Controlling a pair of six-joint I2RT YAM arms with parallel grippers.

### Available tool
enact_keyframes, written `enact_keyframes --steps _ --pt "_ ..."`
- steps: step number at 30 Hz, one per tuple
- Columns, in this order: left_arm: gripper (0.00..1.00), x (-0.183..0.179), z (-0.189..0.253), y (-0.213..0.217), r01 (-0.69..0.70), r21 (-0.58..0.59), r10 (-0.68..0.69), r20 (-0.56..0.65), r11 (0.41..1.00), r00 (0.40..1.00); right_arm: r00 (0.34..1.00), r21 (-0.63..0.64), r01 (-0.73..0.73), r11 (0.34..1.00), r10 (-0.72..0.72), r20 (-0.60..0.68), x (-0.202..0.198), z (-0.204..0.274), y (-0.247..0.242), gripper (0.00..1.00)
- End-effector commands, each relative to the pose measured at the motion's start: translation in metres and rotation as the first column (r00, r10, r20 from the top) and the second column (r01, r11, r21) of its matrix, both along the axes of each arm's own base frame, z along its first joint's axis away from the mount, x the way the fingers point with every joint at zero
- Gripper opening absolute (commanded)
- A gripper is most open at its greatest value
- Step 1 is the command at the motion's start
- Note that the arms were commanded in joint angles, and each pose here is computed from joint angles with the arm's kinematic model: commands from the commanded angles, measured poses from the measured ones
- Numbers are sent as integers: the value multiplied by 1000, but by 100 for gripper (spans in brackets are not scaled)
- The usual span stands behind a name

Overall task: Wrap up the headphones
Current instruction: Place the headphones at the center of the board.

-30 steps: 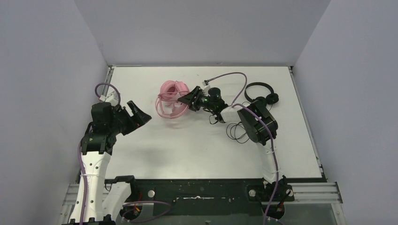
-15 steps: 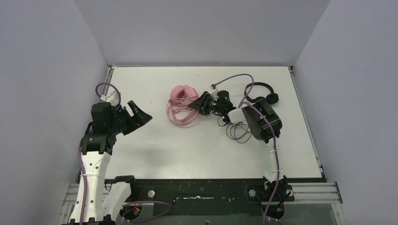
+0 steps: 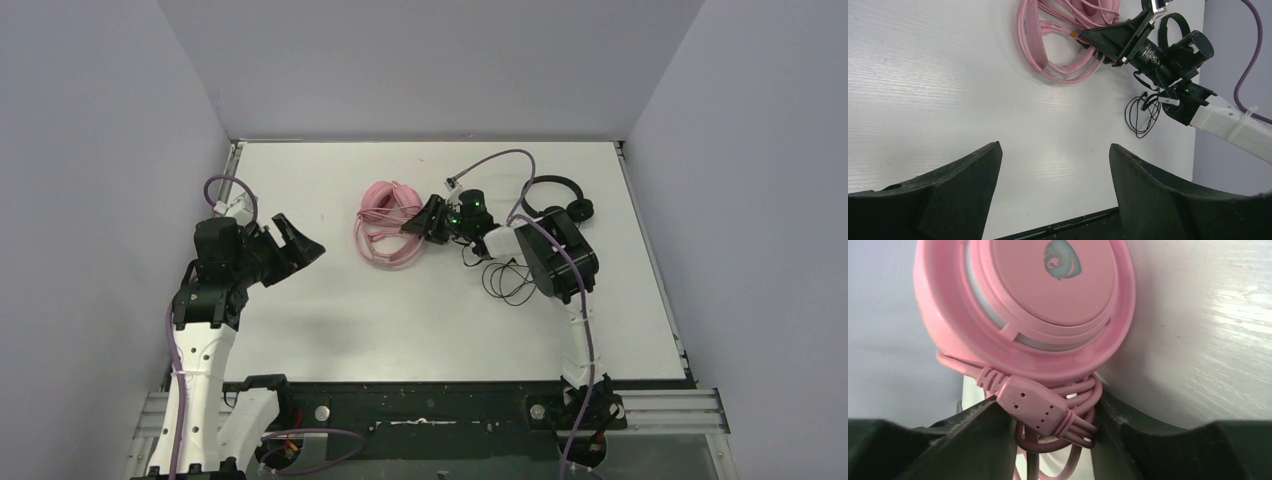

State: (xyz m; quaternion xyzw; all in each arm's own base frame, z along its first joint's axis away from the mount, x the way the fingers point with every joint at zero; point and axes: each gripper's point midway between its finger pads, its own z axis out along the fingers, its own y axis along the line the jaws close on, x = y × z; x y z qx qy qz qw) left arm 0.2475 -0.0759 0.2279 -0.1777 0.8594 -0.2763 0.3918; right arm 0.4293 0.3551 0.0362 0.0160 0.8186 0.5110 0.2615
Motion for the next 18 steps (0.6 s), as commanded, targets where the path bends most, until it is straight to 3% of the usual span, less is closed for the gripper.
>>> enact_keyframes --steps 1,8,11,15,18 --pt "76 8 20 -5 31 -10 -30 84 999 996 998 -113 32 993 -25 62 3 9 -12 53" --pt "76 6 25 -4 33 0 -33 94 999 995 997 -184 34 982 -21 73 -5 26 -26 86" --pt "76 5 25 -4 35 7 -36 95 999 995 998 -231 20 973 -4 68 -13 31 -34 95" --pt "77 4 27 -3 46 30 -49 110 999 993 997 -285 -5 959 27 71 -28 45 -51 100" --pt "84 5 37 -8 97 53 -103 138 994 985 996 -356 -53 933 77 54 -50 65 -74 100"
